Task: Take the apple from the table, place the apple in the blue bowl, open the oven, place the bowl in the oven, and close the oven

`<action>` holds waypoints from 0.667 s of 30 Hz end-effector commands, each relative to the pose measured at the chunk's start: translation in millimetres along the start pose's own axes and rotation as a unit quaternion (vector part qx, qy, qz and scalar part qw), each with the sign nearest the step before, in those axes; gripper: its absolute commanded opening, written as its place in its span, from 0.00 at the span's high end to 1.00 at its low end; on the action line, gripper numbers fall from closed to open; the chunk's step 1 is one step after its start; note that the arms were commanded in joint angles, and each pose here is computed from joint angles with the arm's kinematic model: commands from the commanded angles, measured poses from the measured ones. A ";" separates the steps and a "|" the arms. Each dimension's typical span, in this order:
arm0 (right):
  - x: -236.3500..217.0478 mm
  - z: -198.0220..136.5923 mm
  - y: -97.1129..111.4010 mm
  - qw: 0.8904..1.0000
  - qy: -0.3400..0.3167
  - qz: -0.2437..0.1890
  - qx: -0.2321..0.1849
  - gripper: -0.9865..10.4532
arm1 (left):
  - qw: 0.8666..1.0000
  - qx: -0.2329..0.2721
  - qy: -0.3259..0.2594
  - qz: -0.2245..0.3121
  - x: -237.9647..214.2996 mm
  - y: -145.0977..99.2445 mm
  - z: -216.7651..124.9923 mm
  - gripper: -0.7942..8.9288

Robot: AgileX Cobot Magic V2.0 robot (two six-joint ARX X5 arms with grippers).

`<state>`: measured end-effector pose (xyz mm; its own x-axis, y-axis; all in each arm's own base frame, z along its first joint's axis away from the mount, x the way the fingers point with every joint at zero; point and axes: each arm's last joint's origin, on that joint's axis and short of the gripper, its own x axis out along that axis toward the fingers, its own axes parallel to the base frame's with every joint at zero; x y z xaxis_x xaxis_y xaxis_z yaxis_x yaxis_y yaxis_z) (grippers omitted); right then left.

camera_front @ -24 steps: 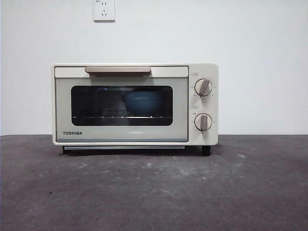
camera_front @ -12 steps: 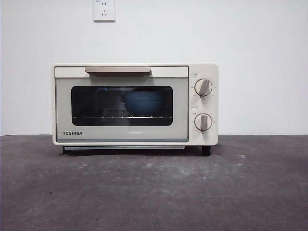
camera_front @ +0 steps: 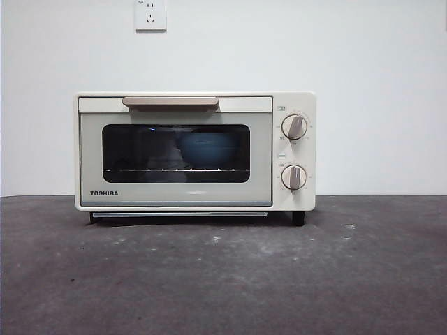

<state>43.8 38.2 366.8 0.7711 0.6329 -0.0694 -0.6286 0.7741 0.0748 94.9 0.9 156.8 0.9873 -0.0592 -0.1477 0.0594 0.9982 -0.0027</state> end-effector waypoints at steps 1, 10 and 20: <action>6.7 -5.6 -5.7 0.999 -0.005 -0.023 -0.023 0.91 | 1.000 -0.003 0.012 0.002 2.2 0.3 -7.9 0.91; 14.5 -64.0 -34.3 0.990 -0.074 -0.110 -0.044 0.91 | 1.000 -0.003 0.012 0.002 2.2 0.3 -7.9 0.91; 19.1 -133.1 -55.3 0.972 -0.114 -0.198 -0.061 0.91 | 1.000 -0.003 0.012 0.001 2.2 0.3 -7.9 0.91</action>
<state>79.2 9.4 231.2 0.9498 0.2779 0.1436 -0.2779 0.9604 -0.0203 94.9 0.9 156.8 0.9872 -0.0595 -0.1477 0.0598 0.9982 -0.0028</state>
